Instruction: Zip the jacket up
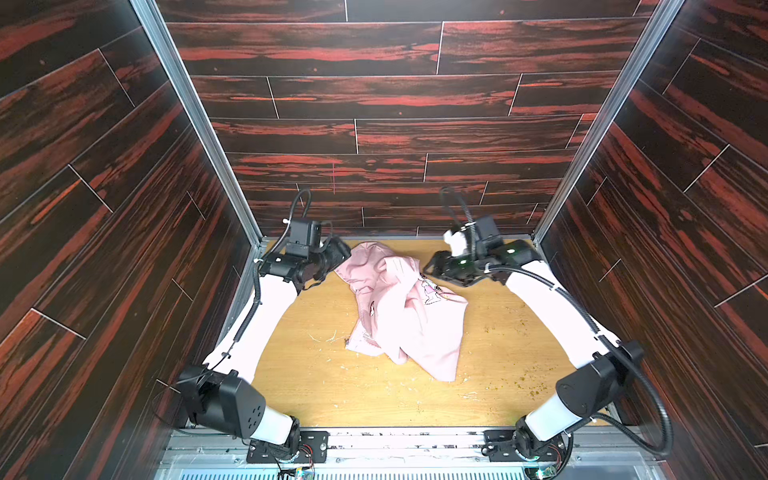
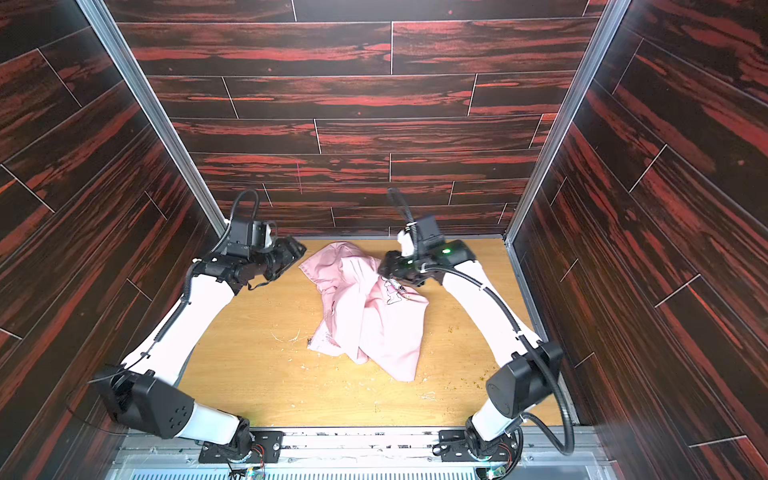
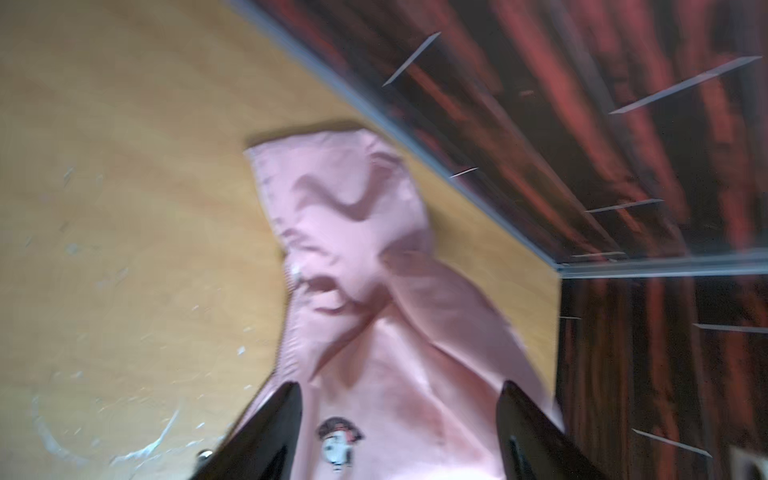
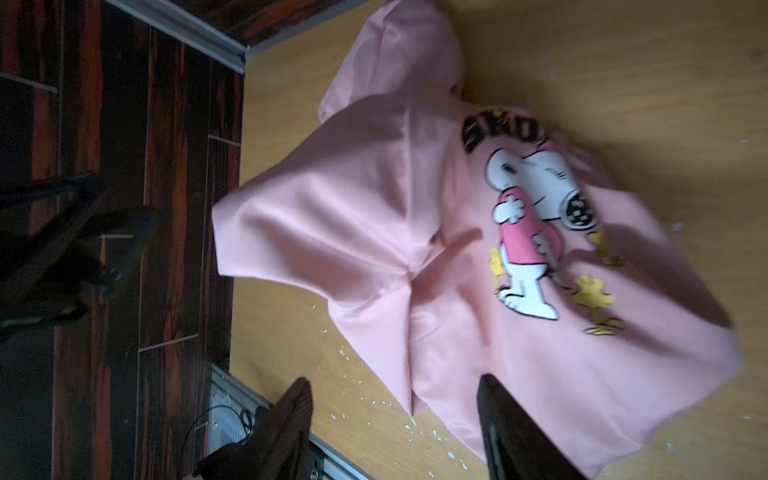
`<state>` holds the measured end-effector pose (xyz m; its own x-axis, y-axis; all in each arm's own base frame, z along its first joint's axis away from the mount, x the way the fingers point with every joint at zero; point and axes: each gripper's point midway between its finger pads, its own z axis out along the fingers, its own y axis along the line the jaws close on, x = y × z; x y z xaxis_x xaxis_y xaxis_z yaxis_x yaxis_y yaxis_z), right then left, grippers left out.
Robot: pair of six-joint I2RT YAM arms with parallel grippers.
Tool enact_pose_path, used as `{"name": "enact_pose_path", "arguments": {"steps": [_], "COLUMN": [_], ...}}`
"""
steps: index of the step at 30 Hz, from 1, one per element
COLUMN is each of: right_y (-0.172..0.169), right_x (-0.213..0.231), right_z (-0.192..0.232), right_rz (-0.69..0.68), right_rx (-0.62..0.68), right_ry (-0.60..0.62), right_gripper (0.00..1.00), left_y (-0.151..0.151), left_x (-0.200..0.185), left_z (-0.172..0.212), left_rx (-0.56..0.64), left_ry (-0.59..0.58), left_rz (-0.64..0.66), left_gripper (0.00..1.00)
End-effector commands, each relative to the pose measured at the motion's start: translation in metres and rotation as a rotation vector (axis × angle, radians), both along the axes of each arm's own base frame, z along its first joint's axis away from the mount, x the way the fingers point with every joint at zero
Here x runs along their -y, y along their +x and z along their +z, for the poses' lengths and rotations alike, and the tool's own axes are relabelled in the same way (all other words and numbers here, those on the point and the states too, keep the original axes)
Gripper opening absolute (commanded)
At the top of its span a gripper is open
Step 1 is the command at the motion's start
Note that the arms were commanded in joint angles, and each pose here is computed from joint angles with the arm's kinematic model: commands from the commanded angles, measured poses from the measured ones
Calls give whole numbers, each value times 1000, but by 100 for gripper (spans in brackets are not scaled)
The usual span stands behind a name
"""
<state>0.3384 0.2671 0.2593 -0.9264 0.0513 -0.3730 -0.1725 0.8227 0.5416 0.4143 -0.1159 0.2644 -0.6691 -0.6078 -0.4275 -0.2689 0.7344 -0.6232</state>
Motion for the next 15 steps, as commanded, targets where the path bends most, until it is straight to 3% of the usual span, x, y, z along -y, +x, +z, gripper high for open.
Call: {"name": "enact_pose_path", "arguments": {"steps": [1, 6, 15], "right_y": [-23, -48, -45], "right_x": [-28, -60, -67], "right_z": [-49, -88, -142], "right_rz": [85, 215, 253], "right_rx": [-121, -199, -265], "right_ry": [-78, -133, -239], "right_gripper": [68, 71, 66], "left_y": [2, 7, 3], "left_x": [5, 14, 24], "left_z": [-24, -61, -103], "left_rx": [-51, -110, -210], "left_ry": [-78, -137, -178], "left_rz": [2, -9, -41], "left_gripper": [77, 77, 76]}}
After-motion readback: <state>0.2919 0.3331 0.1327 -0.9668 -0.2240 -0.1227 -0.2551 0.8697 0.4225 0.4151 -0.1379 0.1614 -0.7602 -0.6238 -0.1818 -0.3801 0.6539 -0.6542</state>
